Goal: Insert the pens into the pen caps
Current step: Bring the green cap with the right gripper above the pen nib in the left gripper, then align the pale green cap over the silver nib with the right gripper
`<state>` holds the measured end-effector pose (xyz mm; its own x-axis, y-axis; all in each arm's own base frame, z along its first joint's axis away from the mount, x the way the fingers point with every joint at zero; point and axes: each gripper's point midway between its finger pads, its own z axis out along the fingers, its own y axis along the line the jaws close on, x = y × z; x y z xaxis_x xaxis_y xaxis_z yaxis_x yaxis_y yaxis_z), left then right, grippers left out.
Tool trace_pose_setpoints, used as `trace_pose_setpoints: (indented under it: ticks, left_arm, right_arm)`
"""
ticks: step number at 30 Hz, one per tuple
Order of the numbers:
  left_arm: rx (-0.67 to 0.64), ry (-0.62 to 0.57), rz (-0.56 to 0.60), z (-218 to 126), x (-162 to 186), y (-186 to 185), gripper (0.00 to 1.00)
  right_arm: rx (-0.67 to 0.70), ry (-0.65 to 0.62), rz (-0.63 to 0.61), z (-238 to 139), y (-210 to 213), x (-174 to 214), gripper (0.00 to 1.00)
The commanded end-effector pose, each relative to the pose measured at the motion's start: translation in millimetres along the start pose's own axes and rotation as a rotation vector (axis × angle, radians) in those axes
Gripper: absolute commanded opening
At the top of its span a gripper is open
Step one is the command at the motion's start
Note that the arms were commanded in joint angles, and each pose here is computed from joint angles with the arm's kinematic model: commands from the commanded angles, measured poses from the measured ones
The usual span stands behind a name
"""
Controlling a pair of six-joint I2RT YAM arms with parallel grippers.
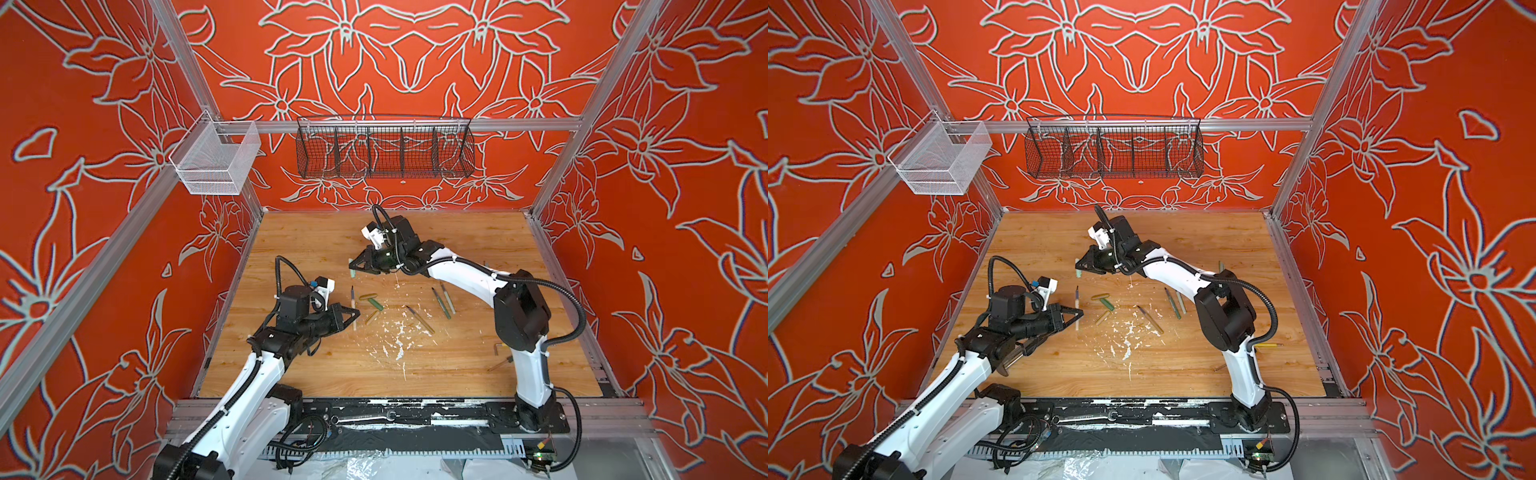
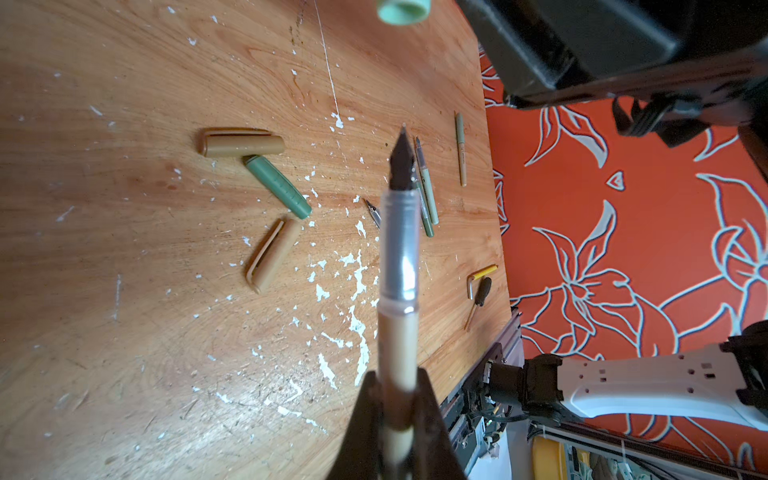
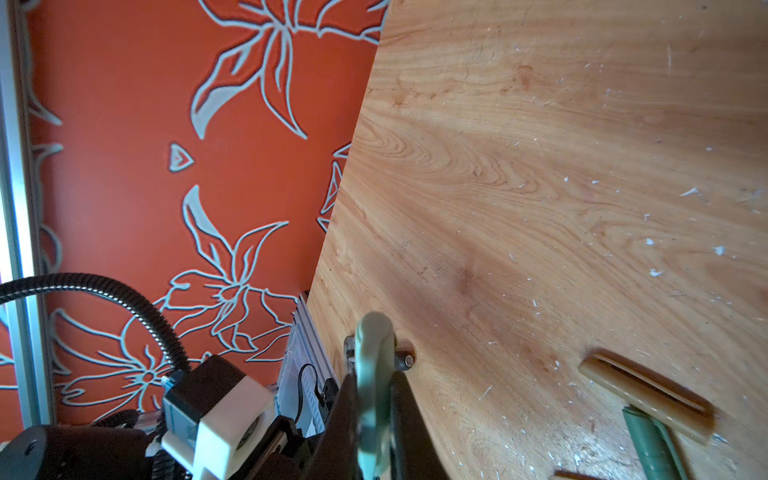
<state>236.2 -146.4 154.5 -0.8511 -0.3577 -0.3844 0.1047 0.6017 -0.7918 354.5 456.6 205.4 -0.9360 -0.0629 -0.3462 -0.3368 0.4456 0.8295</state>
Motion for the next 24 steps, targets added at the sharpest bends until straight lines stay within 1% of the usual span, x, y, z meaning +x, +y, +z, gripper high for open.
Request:
trace_pose_setpoints:
  ticks: [1,12,24]
  left_arm:
    - [0.013,-0.016,-0.001,-1,-4,0,0.00]
    - [0.037,-0.053,-0.011,-5,-15,-1,0.00]
    - [0.050,-0.076,0.001,-9,-18,-4,0.00]
  right_arm:
    - [-0.070,-0.012,-0.033,-8,27,-2,0.00]
    - [-0.110,0.034,-0.056,2,36,2,0.00]
    - [-0.100,0.087,-0.075,14,35,9,0.00]
